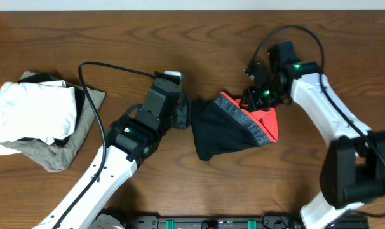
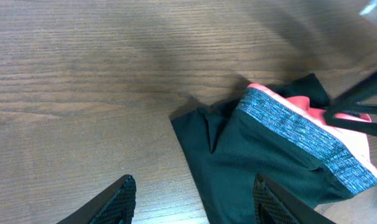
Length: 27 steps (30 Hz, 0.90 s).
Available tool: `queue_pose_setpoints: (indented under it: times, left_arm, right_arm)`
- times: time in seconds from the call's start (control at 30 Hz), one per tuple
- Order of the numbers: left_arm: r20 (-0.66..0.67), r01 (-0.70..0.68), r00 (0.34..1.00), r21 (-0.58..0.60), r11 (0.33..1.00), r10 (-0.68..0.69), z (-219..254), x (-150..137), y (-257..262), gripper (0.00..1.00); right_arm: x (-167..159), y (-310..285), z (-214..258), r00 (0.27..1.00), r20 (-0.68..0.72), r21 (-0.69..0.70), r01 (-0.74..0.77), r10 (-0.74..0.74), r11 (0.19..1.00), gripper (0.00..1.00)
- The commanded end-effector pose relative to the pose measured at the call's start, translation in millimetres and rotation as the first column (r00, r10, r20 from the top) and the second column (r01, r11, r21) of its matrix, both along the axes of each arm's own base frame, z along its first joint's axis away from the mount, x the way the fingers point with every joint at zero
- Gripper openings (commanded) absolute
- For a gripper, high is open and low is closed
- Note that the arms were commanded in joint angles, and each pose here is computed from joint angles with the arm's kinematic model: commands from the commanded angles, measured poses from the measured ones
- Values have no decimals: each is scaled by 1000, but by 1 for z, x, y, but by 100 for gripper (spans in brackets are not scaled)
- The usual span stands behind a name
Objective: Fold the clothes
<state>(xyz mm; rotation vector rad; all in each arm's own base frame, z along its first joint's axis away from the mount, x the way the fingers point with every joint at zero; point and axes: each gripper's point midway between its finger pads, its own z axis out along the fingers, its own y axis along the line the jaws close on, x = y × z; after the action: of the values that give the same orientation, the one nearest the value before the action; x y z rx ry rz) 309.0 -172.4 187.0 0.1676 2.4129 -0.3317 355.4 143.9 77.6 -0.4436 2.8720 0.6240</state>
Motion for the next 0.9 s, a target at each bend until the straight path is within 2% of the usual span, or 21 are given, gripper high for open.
queue_pose_setpoints:
  times: [0.0, 0.23, 0.4, 0.53, 0.77, 0.87]
  left_arm:
    - [-8, -6, 1000, -2, 1000, 6, -1, -1, 2, 61]
    - [-15, -6, 1000, 4, 1000, 6, -2, -2, 2, 61]
    - [-26, -6, 1000, 10, 1000, 7, -7, -1, 2, 61]
    - [-40, -6, 999, 19, 1000, 7, -12, -1, 2, 61]
    - [-42, -6, 999, 20, 1000, 7, -12, -1, 2, 61]
    - [-42, -6, 999, 20, 1000, 7, -12, -1, 2, 61]
  right_arm:
    - [2, 10, -11, 1000, -21, 24, -4, 5, 1000, 42]
    - [-7, 18, -21, 997, -77, 46, -20, 24, 999, 41]
    - [-7, 25, -14, 997, -56, 91, -51, 56, 995, 38]
    - [-2, 22, -10, 998, -32, 81, -43, 46, 996, 41]
    - [-16, 21, -7, 996, -73, 79, -53, 59, 995, 24]
    - [-19, 20, -7, 994, -80, 75, -65, 71, 995, 3]
